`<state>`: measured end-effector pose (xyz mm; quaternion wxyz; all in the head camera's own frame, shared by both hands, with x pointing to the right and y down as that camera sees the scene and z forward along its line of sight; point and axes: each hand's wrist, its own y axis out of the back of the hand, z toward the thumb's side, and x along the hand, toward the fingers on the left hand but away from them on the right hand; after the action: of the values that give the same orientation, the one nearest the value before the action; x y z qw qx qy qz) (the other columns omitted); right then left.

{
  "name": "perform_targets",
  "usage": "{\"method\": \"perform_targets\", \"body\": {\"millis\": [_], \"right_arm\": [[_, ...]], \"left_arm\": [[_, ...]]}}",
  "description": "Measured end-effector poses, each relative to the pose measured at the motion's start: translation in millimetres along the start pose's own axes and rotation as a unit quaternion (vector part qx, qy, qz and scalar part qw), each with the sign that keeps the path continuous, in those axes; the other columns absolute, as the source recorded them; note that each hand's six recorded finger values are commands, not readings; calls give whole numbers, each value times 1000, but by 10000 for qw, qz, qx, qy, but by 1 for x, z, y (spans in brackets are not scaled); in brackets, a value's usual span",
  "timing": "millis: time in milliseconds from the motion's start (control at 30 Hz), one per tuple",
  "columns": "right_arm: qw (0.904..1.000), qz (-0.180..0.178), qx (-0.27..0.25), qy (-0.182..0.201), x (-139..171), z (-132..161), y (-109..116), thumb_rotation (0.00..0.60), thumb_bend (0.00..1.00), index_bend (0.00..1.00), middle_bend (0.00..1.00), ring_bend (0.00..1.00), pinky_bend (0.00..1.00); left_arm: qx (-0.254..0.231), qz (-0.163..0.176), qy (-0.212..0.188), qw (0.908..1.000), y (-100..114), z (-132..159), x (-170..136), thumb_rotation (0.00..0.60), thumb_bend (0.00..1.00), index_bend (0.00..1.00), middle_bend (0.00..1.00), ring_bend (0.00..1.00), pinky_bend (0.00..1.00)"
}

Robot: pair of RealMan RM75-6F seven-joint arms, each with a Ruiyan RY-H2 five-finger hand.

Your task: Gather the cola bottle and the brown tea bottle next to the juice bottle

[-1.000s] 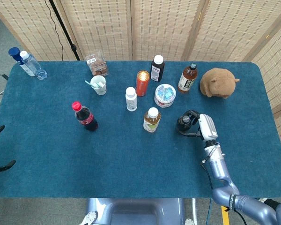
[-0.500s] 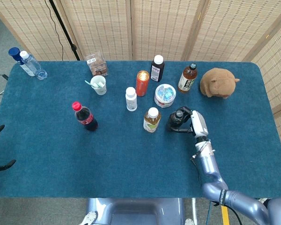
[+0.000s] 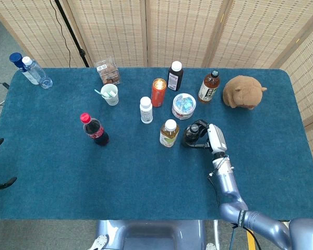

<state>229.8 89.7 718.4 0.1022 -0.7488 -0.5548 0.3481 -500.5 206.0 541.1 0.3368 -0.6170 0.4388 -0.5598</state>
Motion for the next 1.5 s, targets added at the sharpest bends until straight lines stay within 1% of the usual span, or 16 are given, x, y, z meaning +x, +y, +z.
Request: {"method": "perform_targets", "body": {"millis": [267, 300, 333, 400, 433, 467, 500, 567, 667, 967, 1033, 1133, 1200, 1267, 1400, 1500], "right_arm": [[10000, -4, 15, -71, -3, -3, -1, 600, 515, 610, 636, 497, 530], [10000, 9, -4, -72, -3, -3, -1, 600, 487, 598, 629, 488, 529], [10000, 29, -30, -73, -2, -3, -2, 600, 449, 587, 622, 480, 528], [9999, 103, -69, -42, -1, -1, -4, 600, 223, 511, 565, 425, 520], [9999, 134, -54, -18, -1, 0, -5, 600, 141, 469, 529, 395, 515], [9998, 173, -25, 16, -1, 1, -6, 600, 51, 393, 462, 340, 501], [9998, 207, -5, 41, 0, 2, -6, 600, 7, 316, 392, 283, 477], [9996, 285, 23, 77, 0, 3, -7, 600, 0, 214, 296, 200, 426], [9994, 328, 73, 96, 0, 4, -7, 600, 0, 145, 209, 134, 392], [9995, 234, 199, 76, 1, 2, -2, 600, 0, 141, 179, 113, 383], [9995, 238, 178, 86, 2, 3, -1, 600, 0, 135, 159, 101, 377], [9993, 283, 216, 127, 5, 4, 1, 600, 0, 90, 83, 63, 359], [9990, 324, 265, 159, 6, 4, 3, 600, 0, 28, 18, 15, 284], [9988, 373, 262, 169, 8, 5, 3, 600, 0, 1, 0, 0, 206], [9985, 477, 225, 155, 12, 7, 4, 600, 0, 0, 0, 0, 83], [9983, 521, 213, 155, 16, 10, 7, 600, 0, 0, 0, 0, 34]], "left_arm": [[-7, -8, 12, 10000, 0, 0, 0, 600, 0, 0, 0, 0, 0], [-5, -10, 10, 10000, 0, 0, 0, 600, 0, 0, 0, 0, 0], [-3, -10, 9, 10000, 0, 0, 0, 600, 0, 0, 0, 0, 0], [-3, -13, 7, 10000, -1, 0, 0, 600, 0, 0, 0, 0, 0], [-9, -15, 8, 10000, -1, 0, 0, 600, 0, 0, 0, 0, 0], [-18, -17, 9, 10000, -1, 0, 0, 600, 0, 0, 0, 0, 0], [-29, -18, 14, 10000, -1, 0, 0, 600, 0, 0, 0, 0, 0], [-38, -9, 24, 10000, 0, 0, 0, 600, 0, 0, 0, 0, 0], [-45, -7, 20, 10000, 0, -1, 0, 600, 0, 0, 0, 0, 0], [-53, -2, 8, 10000, 1, -1, -1, 600, 0, 0, 0, 0, 0], [-53, -2, 6, 10000, 1, -1, -1, 600, 0, 0, 0, 0, 0], [-55, -4, 3, 10000, 1, -1, -1, 600, 0, 0, 0, 0, 0], [-57, -15, -5, 10000, 1, -1, -1, 600, 0, 0, 0, 0, 0], [-65, -25, -16, 10000, 0, 0, -1, 600, 0, 0, 0, 0, 0], [-104, -42, -49, 9999, 1, 0, -1, 600, 0, 0, 0, 0, 0], [-159, -52, -67, 9998, 2, -1, -1, 600, 0, 0, 0, 0, 0]]}}
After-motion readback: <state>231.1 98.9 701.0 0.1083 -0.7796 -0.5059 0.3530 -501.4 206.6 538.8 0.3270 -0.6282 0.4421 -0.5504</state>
